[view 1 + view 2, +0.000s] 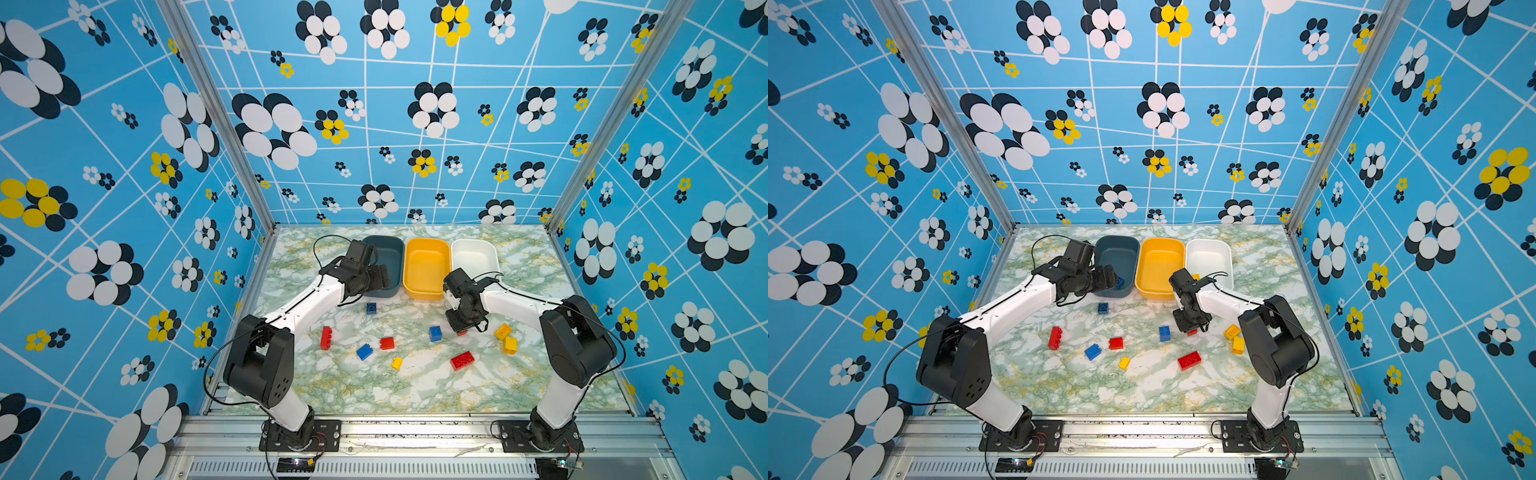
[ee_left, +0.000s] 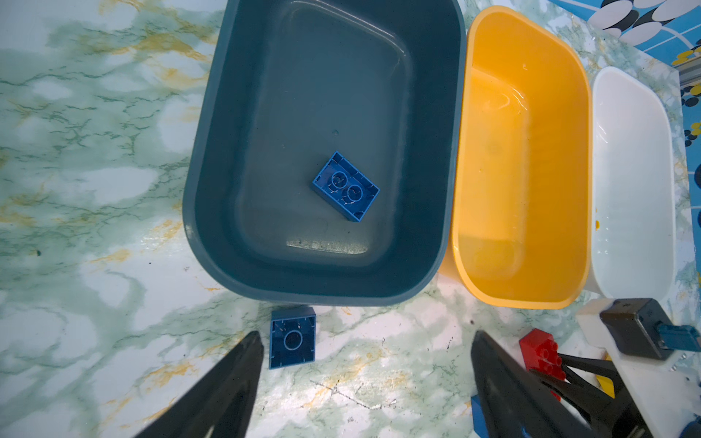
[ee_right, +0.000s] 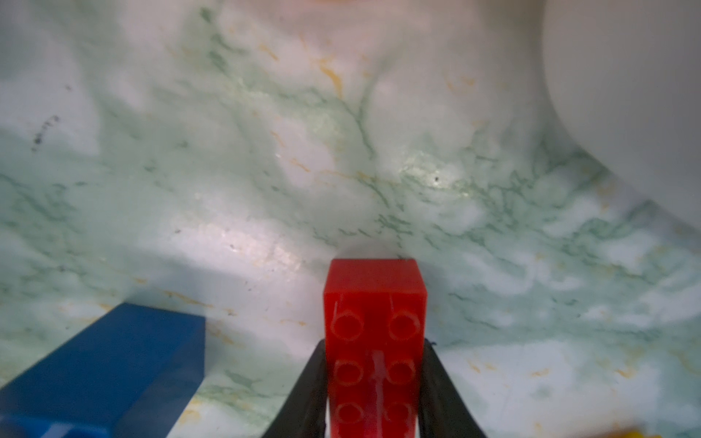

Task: Sort the legos into containers by color
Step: 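Lower the right gripper onto a red brick and grasp it while the left draws back, then carry the red brick with the right gripper and drop it into the yellow bin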

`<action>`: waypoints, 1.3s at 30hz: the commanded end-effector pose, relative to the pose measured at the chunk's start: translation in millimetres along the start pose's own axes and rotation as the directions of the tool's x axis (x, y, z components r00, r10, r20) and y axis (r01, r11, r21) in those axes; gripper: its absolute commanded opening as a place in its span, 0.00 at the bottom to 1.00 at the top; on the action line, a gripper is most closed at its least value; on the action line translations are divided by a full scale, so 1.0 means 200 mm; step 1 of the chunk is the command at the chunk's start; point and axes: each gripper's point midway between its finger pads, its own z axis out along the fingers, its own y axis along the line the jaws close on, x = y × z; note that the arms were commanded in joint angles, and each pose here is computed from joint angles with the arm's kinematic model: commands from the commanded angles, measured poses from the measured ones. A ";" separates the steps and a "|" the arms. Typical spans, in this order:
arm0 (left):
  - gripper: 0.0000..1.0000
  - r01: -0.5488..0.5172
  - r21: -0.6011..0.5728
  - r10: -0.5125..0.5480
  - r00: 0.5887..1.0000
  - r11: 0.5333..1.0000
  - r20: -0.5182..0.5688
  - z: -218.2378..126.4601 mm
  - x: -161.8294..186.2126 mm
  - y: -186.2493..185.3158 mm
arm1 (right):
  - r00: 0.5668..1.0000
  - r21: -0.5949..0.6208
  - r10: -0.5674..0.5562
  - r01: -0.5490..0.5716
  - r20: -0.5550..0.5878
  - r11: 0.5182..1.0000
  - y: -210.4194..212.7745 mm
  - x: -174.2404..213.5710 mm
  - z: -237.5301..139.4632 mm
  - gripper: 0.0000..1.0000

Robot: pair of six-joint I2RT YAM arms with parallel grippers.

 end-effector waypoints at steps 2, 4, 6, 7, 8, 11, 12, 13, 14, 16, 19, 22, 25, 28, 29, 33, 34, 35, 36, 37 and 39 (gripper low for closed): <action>0.88 0.004 0.029 -0.005 1.000 1.000 0.022 -0.06 0.00 -0.03 | 1.000 0.002 -0.008 0.008 0.007 1.000 0.02 -0.01 -0.02 0.29; 0.89 0.009 0.031 -0.009 1.000 0.999 0.023 -0.06 0.00 -0.03 | 1.000 -0.005 -0.001 0.001 0.015 1.000 0.03 -0.02 -0.04 0.27; 0.89 0.012 0.029 -0.012 1.000 1.000 0.024 -0.07 0.01 -0.02 | 1.000 -0.010 0.009 -0.009 0.029 1.000 0.03 -0.02 -0.07 0.26; 0.89 0.015 0.029 -0.016 1.000 0.999 0.023 -0.07 0.02 -0.01 | 0.999 -0.014 0.014 -0.014 0.039 1.000 0.04 -0.02 -0.10 0.25; 0.89 0.016 0.030 -0.017 1.000 0.999 0.023 -0.07 0.02 -0.01 | 0.999 -0.017 0.022 -0.021 0.048 1.000 0.04 -0.03 -0.12 0.24; 0.89 0.025 0.030 -0.026 0.999 0.999 0.024 -0.09 0.03 0.00 | 0.995 -0.035 0.043 -0.040 0.086 0.999 0.04 -0.04 -0.22 0.23; 0.90 0.028 0.029 -0.028 0.999 0.999 0.023 -0.09 0.04 0.00 | 0.994 -0.042 0.051 -0.047 0.099 0.998 0.04 -0.05 -0.26 0.23; 0.90 0.030 0.028 -0.031 0.999 0.999 0.023 -0.09 0.05 0.01 | 0.992 -0.045 0.055 -0.050 0.113 0.998 0.04 -0.06 -0.30 0.23; 0.90 0.033 0.027 -0.034 0.999 0.999 0.023 -0.10 0.05 0.01 | 0.990 -0.046 0.057 -0.052 0.126 0.998 0.04 -0.06 -0.33 0.23; 0.90 0.038 0.026 -0.038 0.999 0.999 0.023 -0.11 0.06 0.02 | 0.986 -0.051 0.062 -0.055 0.153 0.997 0.04 -0.09 -0.40 0.23; 0.91 0.050 0.025 -0.051 0.999 0.998 0.021 -0.11 0.08 0.03 | 0.977 -0.071 0.068 -0.055 0.202 0.996 0.04 -0.15 -0.50 0.23; 0.91 0.058 0.025 -0.058 0.998 0.998 0.020 -0.12 0.09 0.04 | 0.964 -0.089 0.073 -0.052 0.257 0.995 0.06 -0.25 -0.59 0.23; 0.91 0.064 0.024 -0.064 0.998 0.998 0.016 -0.13 0.11 0.05 | 0.946 -0.098 0.075 -0.046 0.316 0.994 0.07 -0.39 -0.66 0.23; 0.92 0.070 0.025 -0.071 0.997 0.997 0.014 -0.13 0.13 0.06 | 0.931 -0.105 0.081 -0.046 0.355 0.993 0.09 -0.53 -0.68 0.23; 0.92 0.073 0.024 -0.074 0.997 0.997 0.011 -0.13 0.14 0.07 | 0.929 -0.105 0.078 -0.042 0.363 0.994 0.09 -0.58 -0.68 0.23; 0.92 0.078 0.024 -0.078 0.997 0.997 0.013 -0.15 0.17 0.09 | 0.926 -0.099 0.082 -0.048 0.370 0.994 0.10 -0.75 -0.64 0.23; 0.92 0.078 0.023 -0.078 0.997 0.997 0.013 -0.15 0.17 0.09 | 0.928 -0.099 0.082 -0.050 0.362 0.994 0.10 -0.78 -0.62 0.23; 0.92 0.079 0.024 -0.079 0.997 0.997 0.014 -0.16 0.18 0.09 | 0.930 -0.096 0.083 -0.052 0.357 0.994 0.10 -0.81 -0.59 0.23; 0.92 0.082 0.023 -0.082 0.997 0.996 0.014 -0.16 0.19 0.10 | 0.932 -0.091 0.085 -0.056 0.351 0.994 0.10 -0.84 -0.56 0.23; 0.92 0.086 0.021 -0.086 0.996 0.996 0.011 -0.16 0.20 0.11 | 0.932 -0.089 0.086 -0.059 0.352 0.994 0.10 -0.87 -0.55 0.23; 0.93 0.090 0.021 -0.090 0.996 0.996 0.016 -0.16 0.21 0.12 | 0.938 -0.079 0.094 -0.072 0.333 0.994 0.08 -0.92 -0.48 0.23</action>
